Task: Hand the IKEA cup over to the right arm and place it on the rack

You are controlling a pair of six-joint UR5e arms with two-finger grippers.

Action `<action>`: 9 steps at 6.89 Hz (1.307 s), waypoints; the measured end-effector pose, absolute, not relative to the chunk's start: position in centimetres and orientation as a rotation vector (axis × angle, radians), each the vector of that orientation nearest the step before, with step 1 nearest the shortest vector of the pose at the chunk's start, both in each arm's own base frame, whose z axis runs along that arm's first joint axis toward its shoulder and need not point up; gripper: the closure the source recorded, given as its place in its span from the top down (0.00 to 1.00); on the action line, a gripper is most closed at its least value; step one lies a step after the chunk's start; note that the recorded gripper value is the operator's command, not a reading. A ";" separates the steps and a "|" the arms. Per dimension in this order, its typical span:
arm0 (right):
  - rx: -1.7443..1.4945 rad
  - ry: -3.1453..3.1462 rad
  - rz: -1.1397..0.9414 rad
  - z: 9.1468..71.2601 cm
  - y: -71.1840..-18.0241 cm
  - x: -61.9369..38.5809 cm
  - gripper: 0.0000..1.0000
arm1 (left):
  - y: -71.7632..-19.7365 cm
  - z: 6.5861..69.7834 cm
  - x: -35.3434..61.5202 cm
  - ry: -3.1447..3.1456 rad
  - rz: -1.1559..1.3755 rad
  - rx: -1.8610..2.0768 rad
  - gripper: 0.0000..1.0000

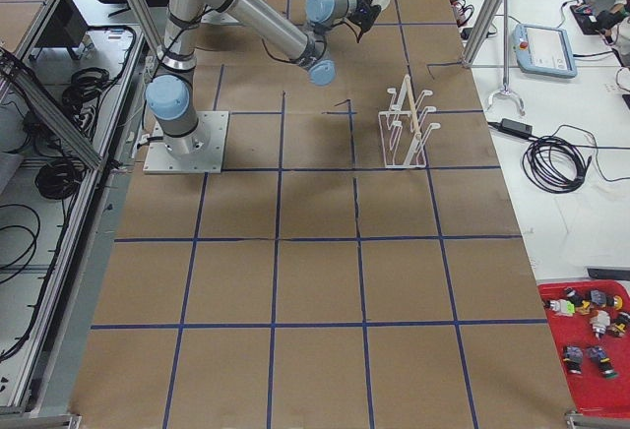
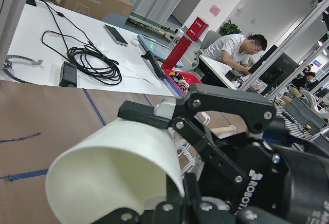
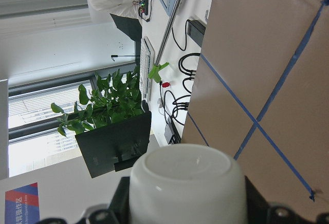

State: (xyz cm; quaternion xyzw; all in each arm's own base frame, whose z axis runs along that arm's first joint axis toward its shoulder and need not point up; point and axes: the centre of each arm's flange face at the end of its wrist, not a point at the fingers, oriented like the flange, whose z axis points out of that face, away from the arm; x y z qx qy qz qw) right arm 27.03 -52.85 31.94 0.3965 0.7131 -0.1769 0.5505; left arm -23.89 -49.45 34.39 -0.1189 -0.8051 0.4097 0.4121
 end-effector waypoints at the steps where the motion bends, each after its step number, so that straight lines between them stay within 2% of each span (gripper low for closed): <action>1: 0.939 1.688 -0.418 31.9 -52.9 27.0 0.60 | -49.4 34.5 -23.9 -2.024 1.031 -0.297 0.85; 4: 0.938 1.687 -0.418 31.9 -52.9 27.0 0.55 | -48.9 35.9 -22.8 -2.017 1.058 -0.276 0.88; 6: 0.935 1.683 -0.427 32.2 -53.3 26.7 0.36 | -47.9 36.8 -19.8 -2.026 1.094 -0.223 0.88; 8: 0.892 1.686 -0.462 33.1 -54.3 25.4 0.33 | -45.7 37.4 -16.6 -2.050 1.119 -0.145 0.90; 9: 0.817 1.727 -0.560 33.5 -55.3 23.8 0.32 | -45.6 37.4 -15.4 -2.070 1.112 -0.101 0.90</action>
